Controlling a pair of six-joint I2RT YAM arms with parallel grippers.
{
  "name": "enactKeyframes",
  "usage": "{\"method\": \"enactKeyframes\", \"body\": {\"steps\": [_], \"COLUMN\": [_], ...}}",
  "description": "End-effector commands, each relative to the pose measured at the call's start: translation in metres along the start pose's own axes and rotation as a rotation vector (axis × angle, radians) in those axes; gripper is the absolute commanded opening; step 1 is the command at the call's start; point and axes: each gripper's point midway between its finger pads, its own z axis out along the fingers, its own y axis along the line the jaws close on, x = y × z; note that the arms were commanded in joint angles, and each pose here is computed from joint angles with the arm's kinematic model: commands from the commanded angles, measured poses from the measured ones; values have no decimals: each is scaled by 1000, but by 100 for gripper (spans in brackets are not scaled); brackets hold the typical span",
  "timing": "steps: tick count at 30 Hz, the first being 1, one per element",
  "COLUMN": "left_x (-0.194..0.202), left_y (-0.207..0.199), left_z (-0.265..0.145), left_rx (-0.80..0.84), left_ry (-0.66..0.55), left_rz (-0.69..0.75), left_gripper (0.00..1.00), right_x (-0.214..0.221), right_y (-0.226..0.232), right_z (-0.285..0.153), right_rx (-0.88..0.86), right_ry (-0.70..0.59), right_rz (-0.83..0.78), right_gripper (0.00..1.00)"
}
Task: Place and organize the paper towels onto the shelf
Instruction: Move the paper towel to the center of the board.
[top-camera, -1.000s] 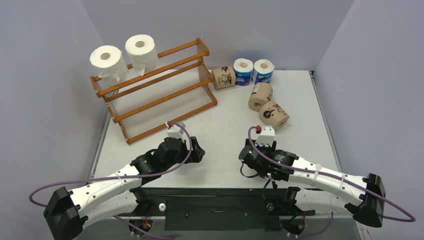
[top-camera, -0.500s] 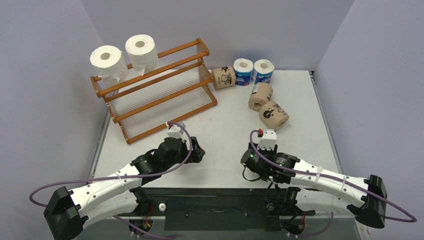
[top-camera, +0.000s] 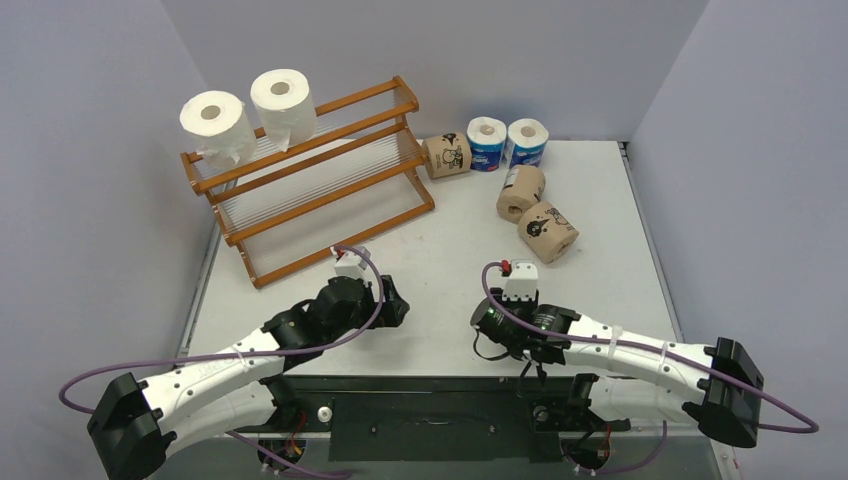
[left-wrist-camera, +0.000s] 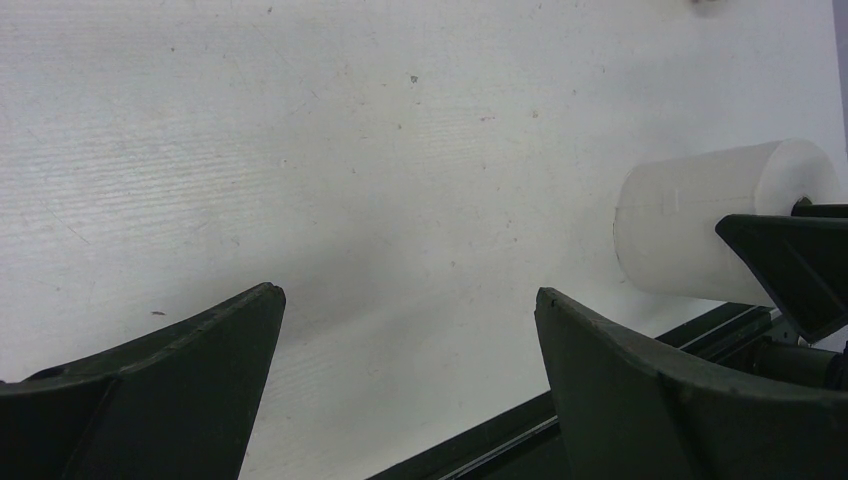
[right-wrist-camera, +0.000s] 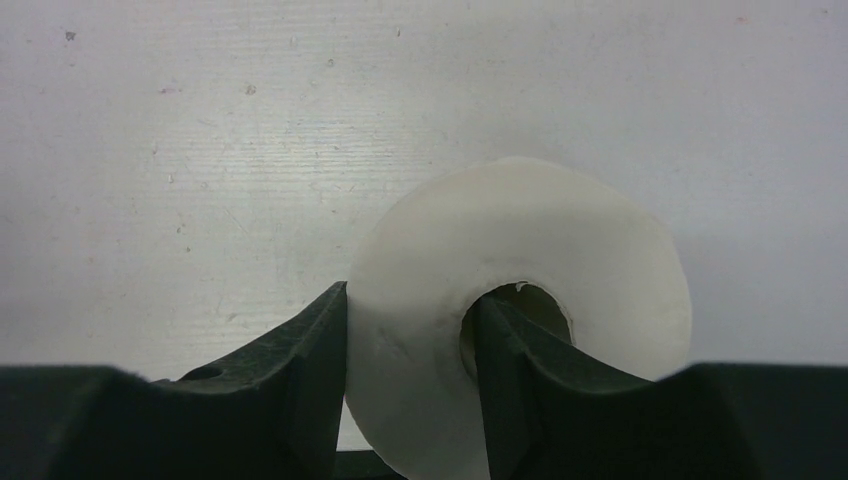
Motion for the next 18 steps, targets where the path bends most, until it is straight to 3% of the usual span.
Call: {"method": "enactKeyframes", "body": {"steps": [1,10,18], "left_x": [-9,-25,-59], "left_y": [-8,13,41], "left_z": [-4,-19,-51], "left_rx": [30,-65,-179], "left_ry": [-33,-110,-282], "left_rz": [-13,0,-70], "left_gripper": [96,96,96], "right_x": [-10,-65,-100], "right_y": [20,67,125], "right_z": [-2,-30,-11], "right_rx": [-59,-117,-162], "right_ry": [-12,-95,-107], "right_rz": [26,-67,-119], "right_gripper": [35,29,29]}}
